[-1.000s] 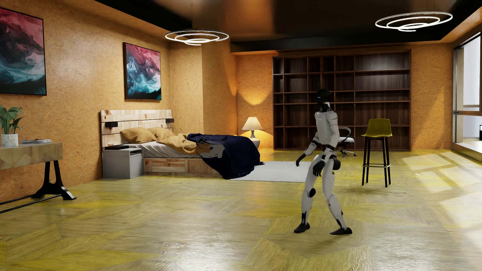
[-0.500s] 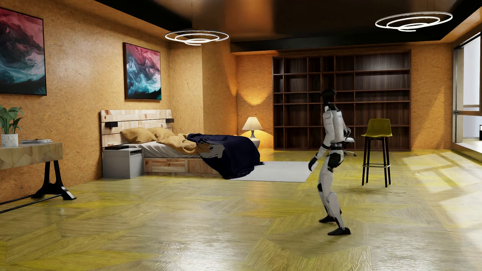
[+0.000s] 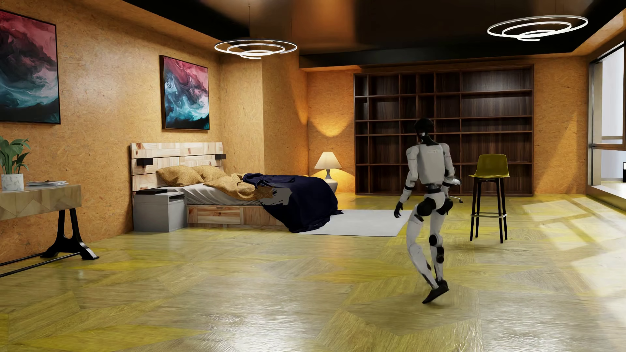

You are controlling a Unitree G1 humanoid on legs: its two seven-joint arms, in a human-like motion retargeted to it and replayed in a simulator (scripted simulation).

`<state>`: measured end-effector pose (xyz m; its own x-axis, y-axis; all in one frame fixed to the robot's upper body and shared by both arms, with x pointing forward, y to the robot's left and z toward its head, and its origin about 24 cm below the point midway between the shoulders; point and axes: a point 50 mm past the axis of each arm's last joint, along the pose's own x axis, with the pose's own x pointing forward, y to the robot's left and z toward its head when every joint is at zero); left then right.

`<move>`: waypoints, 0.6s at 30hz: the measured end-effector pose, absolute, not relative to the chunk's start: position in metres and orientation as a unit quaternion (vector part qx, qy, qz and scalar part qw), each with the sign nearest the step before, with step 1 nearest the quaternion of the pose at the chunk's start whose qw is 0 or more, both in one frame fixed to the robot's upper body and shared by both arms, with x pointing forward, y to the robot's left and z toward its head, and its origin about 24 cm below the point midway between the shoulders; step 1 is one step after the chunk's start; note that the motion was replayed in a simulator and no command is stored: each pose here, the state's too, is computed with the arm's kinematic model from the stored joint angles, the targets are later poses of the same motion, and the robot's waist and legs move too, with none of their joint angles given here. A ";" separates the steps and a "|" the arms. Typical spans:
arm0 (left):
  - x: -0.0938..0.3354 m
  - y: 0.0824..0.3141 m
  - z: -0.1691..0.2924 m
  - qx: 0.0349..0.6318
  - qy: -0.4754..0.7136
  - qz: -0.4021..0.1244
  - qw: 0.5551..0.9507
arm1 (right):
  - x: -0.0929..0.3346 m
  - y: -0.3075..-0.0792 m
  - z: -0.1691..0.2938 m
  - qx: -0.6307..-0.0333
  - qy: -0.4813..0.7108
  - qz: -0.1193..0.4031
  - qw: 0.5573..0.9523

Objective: Head to the bed

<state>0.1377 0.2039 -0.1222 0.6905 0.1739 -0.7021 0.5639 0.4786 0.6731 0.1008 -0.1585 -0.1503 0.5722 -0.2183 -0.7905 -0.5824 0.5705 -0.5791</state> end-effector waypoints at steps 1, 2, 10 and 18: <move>0.132 0.210 -0.122 0.495 0.381 -0.119 0.772 | 0.108 -0.155 -0.149 -0.471 0.423 0.134 0.763; 0.125 0.212 -0.123 0.489 0.388 -0.106 0.774 | 0.117 -0.152 -0.147 -0.498 0.391 0.152 0.759; 0.068 0.201 -0.128 0.426 0.439 -0.084 0.786 | 0.218 -0.125 -0.077 -0.484 0.134 0.070 0.862; 0.033 0.199 -0.144 0.388 0.530 -0.084 0.749 | 0.222 -0.095 -0.086 -0.508 0.146 0.203 0.824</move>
<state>0.0332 0.1989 -0.1442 0.4238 0.2856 -0.8595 0.5380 0.6841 0.4925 0.2219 -0.0952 -0.0856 0.8745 0.1869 -0.4475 -0.4838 0.4020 -0.7774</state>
